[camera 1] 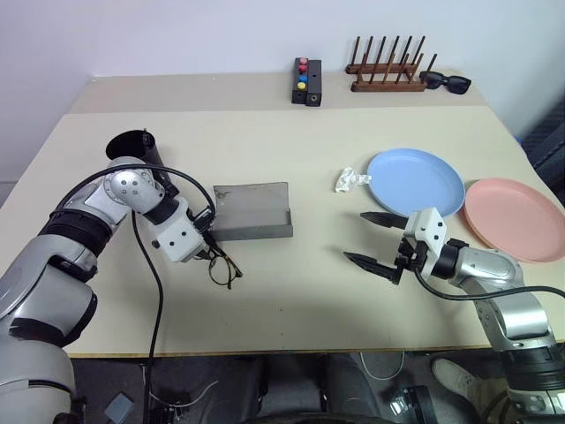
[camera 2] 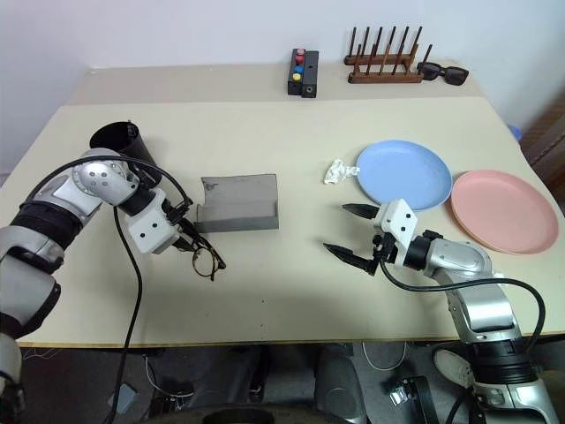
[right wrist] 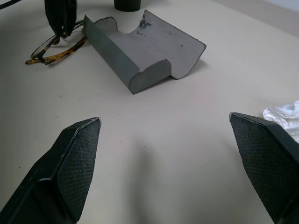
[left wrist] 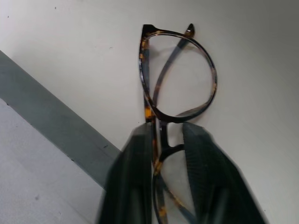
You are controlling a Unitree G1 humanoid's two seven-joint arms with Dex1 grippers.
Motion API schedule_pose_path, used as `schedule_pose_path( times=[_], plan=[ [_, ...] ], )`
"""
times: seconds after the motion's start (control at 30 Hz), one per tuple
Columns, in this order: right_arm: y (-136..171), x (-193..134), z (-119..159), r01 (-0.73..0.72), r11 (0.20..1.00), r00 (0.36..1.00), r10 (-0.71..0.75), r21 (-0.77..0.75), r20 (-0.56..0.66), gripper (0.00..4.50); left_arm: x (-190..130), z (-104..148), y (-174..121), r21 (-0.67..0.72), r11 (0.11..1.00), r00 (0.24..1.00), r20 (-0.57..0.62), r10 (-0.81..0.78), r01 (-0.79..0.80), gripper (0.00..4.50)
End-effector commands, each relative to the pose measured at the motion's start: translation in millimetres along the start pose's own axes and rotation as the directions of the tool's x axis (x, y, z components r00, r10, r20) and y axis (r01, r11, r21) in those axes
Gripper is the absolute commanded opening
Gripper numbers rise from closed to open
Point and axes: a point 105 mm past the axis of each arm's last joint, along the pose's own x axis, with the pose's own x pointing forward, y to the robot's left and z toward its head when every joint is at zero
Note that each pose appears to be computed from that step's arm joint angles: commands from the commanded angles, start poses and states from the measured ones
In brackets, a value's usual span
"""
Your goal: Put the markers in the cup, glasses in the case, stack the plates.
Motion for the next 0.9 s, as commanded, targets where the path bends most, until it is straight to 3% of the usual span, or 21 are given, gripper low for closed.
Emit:
schedule_pose_path(
  times=[0.03,0.47,0.7,0.9],
  plan=[
    [-4.2,-4.0,14.4,0.017,0.999,0.999,-0.016,-0.04,0.037,4.5,-5.5,0.7,3.3,0.012,1.0,1.0,-0.011,0.022,-0.022,0.04],
    [-4.6,-2.3,13.0,0.014,0.999,0.999,-0.013,-0.036,0.04,4.5,-11.4,11.2,11.3,-0.008,0.996,0.996,0.03,0.089,-0.089,0.04],
    [-5.4,-2.3,12.7,0.009,0.999,0.999,-0.007,-0.036,0.038,4.5,-5.3,43.4,16.5,-0.046,0.986,0.976,0.141,0.164,-0.159,0.04],
    [-6.0,-0.9,13.5,-0.003,0.999,0.999,0.005,-0.038,0.037,4.5,-2.4,60.7,0.9,-0.159,0.974,0.972,0.145,0.182,-0.159,0.04]
  ],
)
